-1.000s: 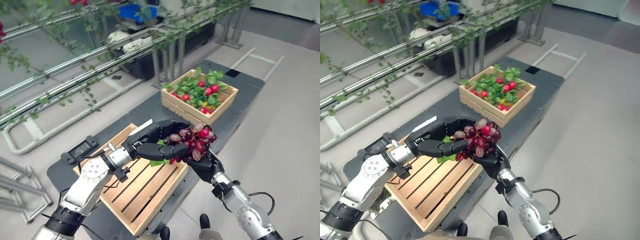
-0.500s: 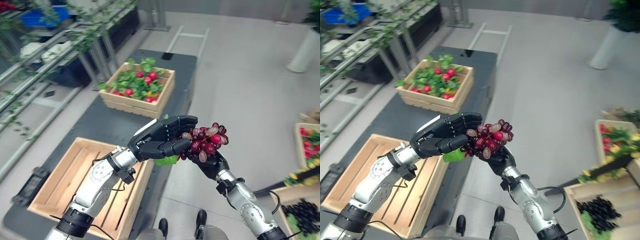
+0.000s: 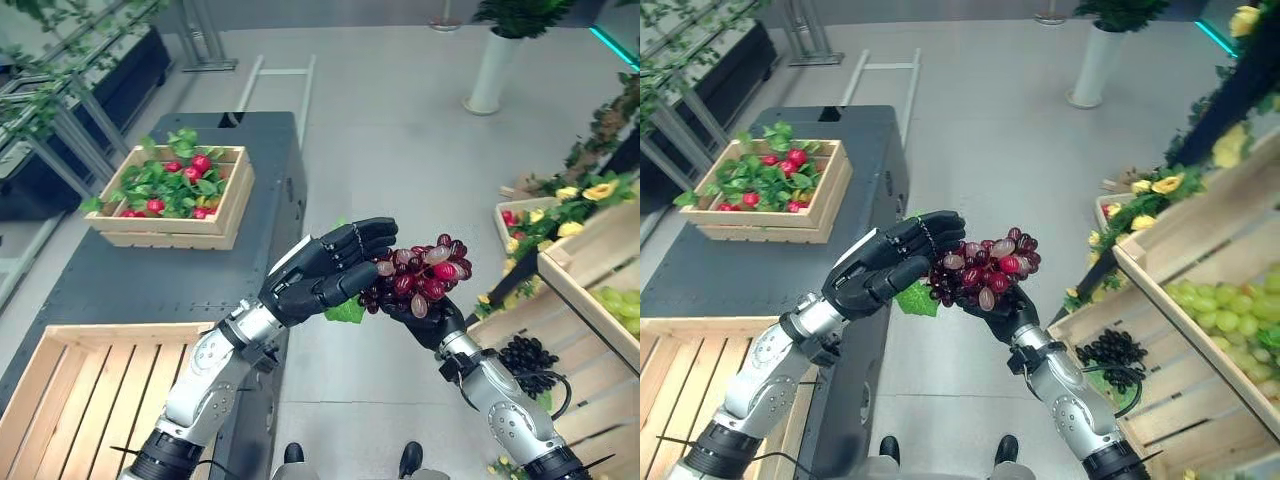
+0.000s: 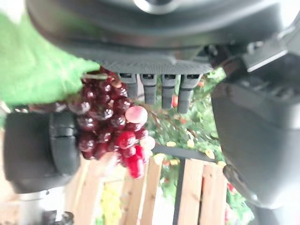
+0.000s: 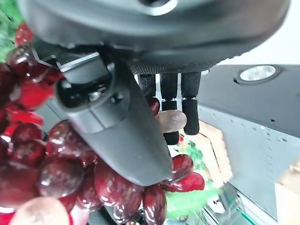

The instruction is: Pick up the fruits from the basket on one side to the basket on the other side

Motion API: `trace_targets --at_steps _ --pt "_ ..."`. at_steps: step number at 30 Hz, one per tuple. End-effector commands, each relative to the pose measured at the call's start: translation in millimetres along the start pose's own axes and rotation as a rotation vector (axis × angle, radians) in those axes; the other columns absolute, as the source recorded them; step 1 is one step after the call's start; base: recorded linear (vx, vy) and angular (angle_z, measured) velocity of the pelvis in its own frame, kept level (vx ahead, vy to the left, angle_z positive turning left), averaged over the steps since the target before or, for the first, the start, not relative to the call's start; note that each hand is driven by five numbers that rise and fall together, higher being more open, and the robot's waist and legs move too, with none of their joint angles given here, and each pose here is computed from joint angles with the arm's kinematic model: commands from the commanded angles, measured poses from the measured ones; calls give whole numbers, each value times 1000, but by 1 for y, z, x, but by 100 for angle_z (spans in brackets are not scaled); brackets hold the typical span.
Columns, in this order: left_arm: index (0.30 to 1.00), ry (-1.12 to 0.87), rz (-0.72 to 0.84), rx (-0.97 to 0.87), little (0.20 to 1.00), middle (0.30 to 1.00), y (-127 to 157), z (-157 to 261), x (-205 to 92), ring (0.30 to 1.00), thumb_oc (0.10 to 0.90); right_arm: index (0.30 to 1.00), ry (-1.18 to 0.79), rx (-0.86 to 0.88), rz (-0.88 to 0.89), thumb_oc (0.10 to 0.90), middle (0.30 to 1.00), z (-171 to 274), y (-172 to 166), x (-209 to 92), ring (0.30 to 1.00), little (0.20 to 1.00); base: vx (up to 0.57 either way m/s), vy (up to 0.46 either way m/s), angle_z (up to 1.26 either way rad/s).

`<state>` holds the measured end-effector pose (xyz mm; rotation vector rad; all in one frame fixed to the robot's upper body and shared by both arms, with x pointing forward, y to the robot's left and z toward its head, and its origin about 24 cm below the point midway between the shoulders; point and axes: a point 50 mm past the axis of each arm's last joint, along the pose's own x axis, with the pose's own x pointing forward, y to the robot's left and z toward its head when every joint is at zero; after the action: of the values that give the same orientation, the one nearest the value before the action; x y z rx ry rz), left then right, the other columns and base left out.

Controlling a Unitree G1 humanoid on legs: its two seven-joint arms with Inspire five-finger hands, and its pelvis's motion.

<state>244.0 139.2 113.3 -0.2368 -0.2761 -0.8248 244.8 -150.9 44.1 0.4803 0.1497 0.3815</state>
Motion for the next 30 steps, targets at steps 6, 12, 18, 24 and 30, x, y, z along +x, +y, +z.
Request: trace_targets --at_steps 6,12,18,24,30 --pt "900 -199 -198 12 900 900 -22 29 24 900 800 300 -453 11 223 400 300 82 49 14 300 300 -99 -234 -23" --pt "900 -219 -151 -12 900 900 -19 29 18 900 800 300 -392 27 202 400 300 68 37 6 300 300 31 -33 -72" --pt "900 -219 -133 -54 900 900 -19 24 12 900 800 300 -376 100 127 400 300 58 32 4 300 300 107 98 -112" --pt "900 -189 -179 -86 900 900 -25 19 17 900 800 300 -372 145 19 400 300 42 18 -2 300 300 77 227 -47" --pt "900 -155 -194 -74 900 900 -24 19 13 900 800 300 -348 165 -14 400 300 33 11 -8 300 300 32 228 -18"
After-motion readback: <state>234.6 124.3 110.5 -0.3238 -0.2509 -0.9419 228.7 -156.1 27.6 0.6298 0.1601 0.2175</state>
